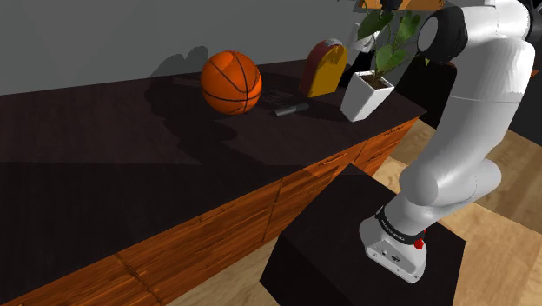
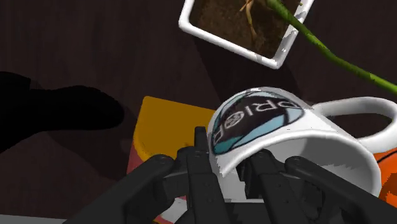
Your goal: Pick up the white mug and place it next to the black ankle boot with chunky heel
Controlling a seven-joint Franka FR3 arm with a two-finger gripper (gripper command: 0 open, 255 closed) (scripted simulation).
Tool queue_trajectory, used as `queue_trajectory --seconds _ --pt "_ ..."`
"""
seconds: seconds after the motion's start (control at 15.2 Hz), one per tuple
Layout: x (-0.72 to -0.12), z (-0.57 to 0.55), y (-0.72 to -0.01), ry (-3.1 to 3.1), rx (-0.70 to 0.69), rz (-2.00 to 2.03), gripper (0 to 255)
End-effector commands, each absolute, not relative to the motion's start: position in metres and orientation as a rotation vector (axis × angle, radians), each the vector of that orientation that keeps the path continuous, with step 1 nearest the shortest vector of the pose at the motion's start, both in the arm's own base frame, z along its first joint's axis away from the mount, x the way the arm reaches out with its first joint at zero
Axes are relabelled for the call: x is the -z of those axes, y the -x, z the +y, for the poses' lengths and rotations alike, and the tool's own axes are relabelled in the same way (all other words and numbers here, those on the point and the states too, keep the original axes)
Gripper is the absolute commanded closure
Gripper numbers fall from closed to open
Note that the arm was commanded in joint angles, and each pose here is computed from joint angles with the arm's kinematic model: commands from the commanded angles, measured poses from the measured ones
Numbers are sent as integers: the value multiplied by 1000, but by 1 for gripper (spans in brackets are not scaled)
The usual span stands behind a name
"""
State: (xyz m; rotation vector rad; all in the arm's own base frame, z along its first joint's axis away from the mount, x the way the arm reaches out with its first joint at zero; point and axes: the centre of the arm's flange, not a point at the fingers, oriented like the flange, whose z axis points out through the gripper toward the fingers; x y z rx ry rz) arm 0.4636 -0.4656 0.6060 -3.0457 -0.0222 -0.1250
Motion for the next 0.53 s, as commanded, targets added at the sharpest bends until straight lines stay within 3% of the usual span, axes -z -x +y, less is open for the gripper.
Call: queue_trajectory --seconds 0.0,0.46 --pt "-604 -489 -444 3044 110 -15 255" --pt "-604 -558 -386 3044 110 -15 255"
